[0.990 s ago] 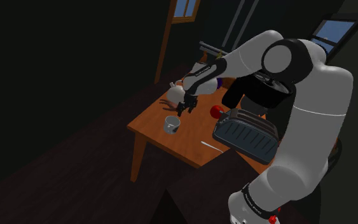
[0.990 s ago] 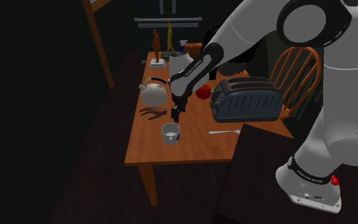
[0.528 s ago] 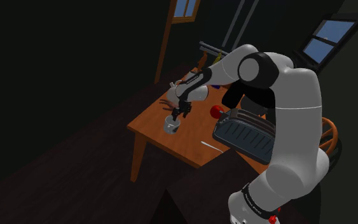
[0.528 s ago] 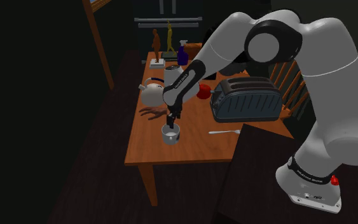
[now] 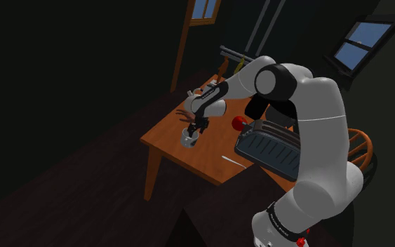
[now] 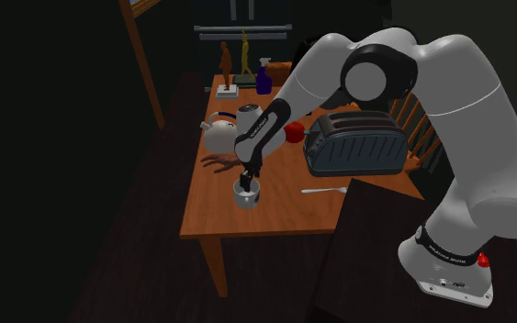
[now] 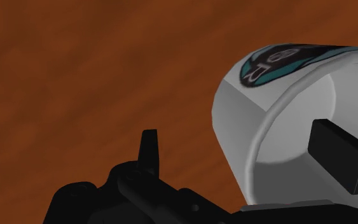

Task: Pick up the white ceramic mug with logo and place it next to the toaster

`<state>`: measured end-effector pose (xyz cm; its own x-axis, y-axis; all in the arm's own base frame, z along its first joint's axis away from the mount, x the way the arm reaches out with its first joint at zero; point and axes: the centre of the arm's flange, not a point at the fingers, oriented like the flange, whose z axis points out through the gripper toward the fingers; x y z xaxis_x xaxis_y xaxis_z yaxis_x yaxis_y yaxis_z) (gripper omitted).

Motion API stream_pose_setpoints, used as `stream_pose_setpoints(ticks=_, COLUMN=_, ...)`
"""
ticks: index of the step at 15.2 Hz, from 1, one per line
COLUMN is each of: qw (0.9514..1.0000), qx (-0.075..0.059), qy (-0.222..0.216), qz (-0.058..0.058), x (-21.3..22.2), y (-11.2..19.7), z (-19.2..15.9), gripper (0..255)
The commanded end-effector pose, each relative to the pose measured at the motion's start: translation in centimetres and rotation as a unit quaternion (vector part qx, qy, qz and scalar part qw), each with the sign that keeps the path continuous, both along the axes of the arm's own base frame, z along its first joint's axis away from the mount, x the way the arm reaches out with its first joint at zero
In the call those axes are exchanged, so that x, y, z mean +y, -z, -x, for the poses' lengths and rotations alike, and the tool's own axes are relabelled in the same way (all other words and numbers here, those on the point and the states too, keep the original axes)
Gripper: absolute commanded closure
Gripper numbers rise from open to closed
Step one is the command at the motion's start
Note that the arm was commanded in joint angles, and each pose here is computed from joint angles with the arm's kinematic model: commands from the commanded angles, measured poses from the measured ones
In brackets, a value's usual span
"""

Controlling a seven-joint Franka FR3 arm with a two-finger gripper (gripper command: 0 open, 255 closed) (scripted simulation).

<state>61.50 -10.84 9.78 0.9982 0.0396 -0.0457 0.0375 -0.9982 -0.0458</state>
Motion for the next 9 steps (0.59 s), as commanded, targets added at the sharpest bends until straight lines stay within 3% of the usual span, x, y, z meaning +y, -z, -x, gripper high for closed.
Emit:
stream_pose_setpoints(ticks=1, qw=1.0, qx=0.0, qy=0.0, qz=0.0, x=-0.04, y=0.25, z=0.03, gripper=0)
stream_pose_setpoints(ticks=6, qw=1.0, qx=0.0, qy=0.0, qz=0.0, x=-0.04, y=0.25, z=0.03, gripper=0)
stream_pose_setpoints(ticks=7, qw=1.0, qx=0.0, qy=0.0, qz=0.0, x=-0.04, y=0.25, z=0.03, gripper=255)
stream_pose_setpoints(ticks=9, qw=1.0, qx=0.0, qy=0.0, qz=0.0, x=-0.04, y=0.25, z=0.03, gripper=255)
